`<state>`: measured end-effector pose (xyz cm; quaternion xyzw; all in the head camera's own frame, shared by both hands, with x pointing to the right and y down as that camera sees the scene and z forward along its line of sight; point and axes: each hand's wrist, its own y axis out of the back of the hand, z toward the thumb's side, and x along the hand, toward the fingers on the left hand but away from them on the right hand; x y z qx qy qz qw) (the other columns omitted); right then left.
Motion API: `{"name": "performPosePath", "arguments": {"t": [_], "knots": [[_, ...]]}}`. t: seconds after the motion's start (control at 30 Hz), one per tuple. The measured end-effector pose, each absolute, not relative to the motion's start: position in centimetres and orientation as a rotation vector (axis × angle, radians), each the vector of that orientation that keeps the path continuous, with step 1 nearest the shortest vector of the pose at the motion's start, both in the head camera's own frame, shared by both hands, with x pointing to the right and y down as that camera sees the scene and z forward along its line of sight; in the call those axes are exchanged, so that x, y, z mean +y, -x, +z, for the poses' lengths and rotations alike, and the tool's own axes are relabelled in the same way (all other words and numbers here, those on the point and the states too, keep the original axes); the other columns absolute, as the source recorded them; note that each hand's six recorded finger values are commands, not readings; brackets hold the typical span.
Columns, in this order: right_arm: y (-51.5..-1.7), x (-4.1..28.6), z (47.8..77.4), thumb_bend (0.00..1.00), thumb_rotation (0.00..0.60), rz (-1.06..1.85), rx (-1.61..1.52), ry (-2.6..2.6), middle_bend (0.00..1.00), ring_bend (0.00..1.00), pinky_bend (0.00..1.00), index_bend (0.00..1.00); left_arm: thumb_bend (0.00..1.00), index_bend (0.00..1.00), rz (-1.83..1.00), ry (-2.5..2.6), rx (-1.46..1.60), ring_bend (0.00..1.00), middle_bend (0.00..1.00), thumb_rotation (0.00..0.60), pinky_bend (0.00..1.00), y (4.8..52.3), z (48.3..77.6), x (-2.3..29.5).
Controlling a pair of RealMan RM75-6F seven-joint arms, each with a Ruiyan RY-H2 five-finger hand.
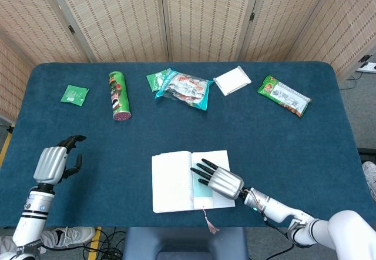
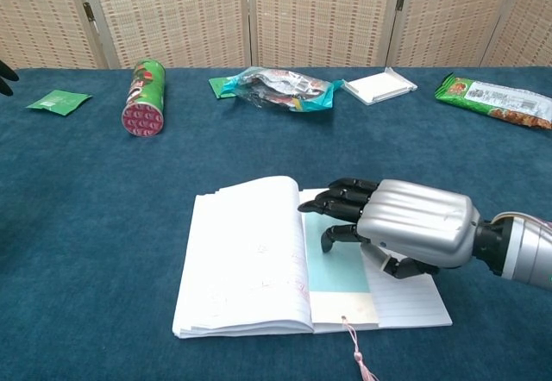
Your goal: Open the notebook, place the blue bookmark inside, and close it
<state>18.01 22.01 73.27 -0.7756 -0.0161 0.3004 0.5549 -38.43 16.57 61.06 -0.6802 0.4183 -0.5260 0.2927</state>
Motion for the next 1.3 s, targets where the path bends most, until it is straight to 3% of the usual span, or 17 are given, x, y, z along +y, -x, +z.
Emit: {"name": "performPosePath", "arguments": {"t": [0.6, 0.9, 1.0, 1.2, 1.3], "knots": [[-18.4, 22.1, 70.4, 0.80, 0.600, 0.639, -0.087, 1.833, 0.00, 0.00, 0.00, 0.29, 0.58, 0.26, -1.393, 1.806, 1.115, 0.38, 0.31, 0.600, 0.67, 38.3, 60.8, 16.4], [-21.2, 19.3, 70.7, 0.79, 0.600, 0.759, -0.151, 1.786, 0.00, 0.00, 0.00, 0.29, 0.58, 0.26, -1.395, 1.805, 1.122, 0.38, 0.31, 0.600, 0.67, 38.5, 60.7, 16.5], [-22.3, 18.1, 70.2, 0.73, 0.600, 0.791, -0.196, 1.766, 0.00, 0.00, 0.00, 0.29, 0.58, 0.26, -1.392, 1.804, 1.120, 0.38, 0.31, 0.600, 0.67, 38.5, 60.7, 16.5], [-24.3, 16.6, 68.8, 0.42, 0.600, 0.836, -0.259, 1.723, 0.00, 0.00, 0.00, 0.27, 0.58, 0.26, -1.370, 1.805, 1.116, 0.38, 0.31, 0.600, 0.67, 38.2, 60.6, 16.3], [-25.2, 15.9, 67.6, 0.34, 0.600, 0.849, -0.294, 1.695, 0.00, 0.00, 0.00, 0.25, 0.58, 0.26, -1.340, 1.812, 1.092, 0.38, 0.31, 0.600, 0.67, 37.8, 60.6, 16.4]]}}
